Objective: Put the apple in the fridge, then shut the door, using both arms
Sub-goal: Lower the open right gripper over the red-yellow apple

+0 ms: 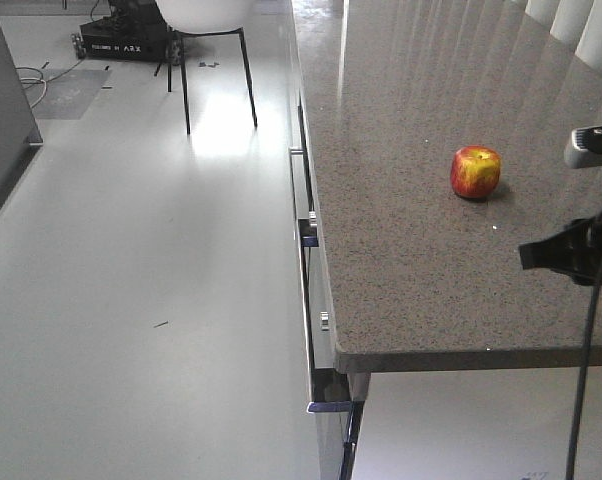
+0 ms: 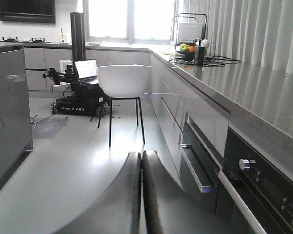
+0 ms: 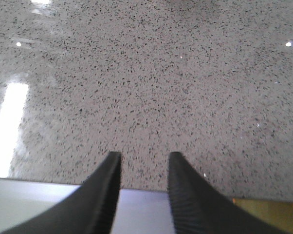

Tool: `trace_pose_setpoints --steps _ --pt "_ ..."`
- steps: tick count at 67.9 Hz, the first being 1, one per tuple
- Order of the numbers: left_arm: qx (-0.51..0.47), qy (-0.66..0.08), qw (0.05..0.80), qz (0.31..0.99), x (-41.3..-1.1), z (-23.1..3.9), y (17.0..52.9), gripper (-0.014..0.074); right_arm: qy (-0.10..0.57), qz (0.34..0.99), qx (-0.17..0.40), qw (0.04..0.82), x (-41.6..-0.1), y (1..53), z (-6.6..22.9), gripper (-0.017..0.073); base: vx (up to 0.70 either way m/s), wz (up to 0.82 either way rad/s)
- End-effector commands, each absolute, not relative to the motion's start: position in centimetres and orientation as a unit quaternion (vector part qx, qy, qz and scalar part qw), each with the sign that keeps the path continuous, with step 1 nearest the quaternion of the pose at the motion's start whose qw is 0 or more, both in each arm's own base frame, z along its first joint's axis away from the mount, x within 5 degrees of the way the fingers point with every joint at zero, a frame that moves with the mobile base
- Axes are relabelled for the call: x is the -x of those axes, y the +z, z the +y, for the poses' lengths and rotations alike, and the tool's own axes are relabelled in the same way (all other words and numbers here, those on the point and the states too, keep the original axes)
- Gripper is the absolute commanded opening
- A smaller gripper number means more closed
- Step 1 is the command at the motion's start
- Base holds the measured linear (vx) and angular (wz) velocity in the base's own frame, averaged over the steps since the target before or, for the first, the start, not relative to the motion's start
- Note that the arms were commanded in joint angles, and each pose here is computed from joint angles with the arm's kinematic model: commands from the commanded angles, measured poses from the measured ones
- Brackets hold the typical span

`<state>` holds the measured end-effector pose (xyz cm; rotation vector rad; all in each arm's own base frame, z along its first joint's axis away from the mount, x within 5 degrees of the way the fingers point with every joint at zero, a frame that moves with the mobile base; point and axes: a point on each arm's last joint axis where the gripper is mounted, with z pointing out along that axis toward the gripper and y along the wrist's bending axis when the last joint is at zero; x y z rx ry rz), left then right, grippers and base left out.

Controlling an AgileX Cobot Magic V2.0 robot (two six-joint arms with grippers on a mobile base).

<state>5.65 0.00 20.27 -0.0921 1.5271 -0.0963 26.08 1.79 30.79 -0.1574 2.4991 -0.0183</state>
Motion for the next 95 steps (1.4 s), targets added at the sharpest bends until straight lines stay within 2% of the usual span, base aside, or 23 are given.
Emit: trace_pose_setpoints --steps 1,10,20,31,71,95 --pt "0.043 -0.046 0.747 0.662 -5.5 0.0 20.6 -0.0006 -0.01 0.933 0.061 0.354 -27.6 32.6 1.7 0.0412 0.0 0.0" --pt "0.043 -0.046 0.747 0.662 -5.5 0.0 20.6 -0.0006 -0.009 0.937 0.058 0.346 -29.7 32.2 1.9 0.0545 0.0 0.0" --pt "0.043 -0.046 0.747 0.662 -5.5 0.0 20.6 -0.0006 -0.006 0.943 0.042 0.331 -32.6 31.7 1.6 0.0613 0.0 0.0" --pt "0.043 -0.046 0.747 0.662 -5.5 0.0 20.6 -0.0006 0.007 0.951 0.017 0.308 -35.5 31.0 0.1 0.0616 0.0 0.0" --pt "0.043 -0.046 0.747 0.662 -5.5 0.0 20.6 -0.0006 0.008 0.941 0.045 0.336 -45.7 29.8 -0.1 0.0615 0.0 0.0" --pt "0.043 -0.046 0.747 0.662 -5.5 0.0 20.6 -0.0006 -0.001 0.932 0.062 0.357 -50.1 28.3 -0.1 0.0612 0.0 0.0"
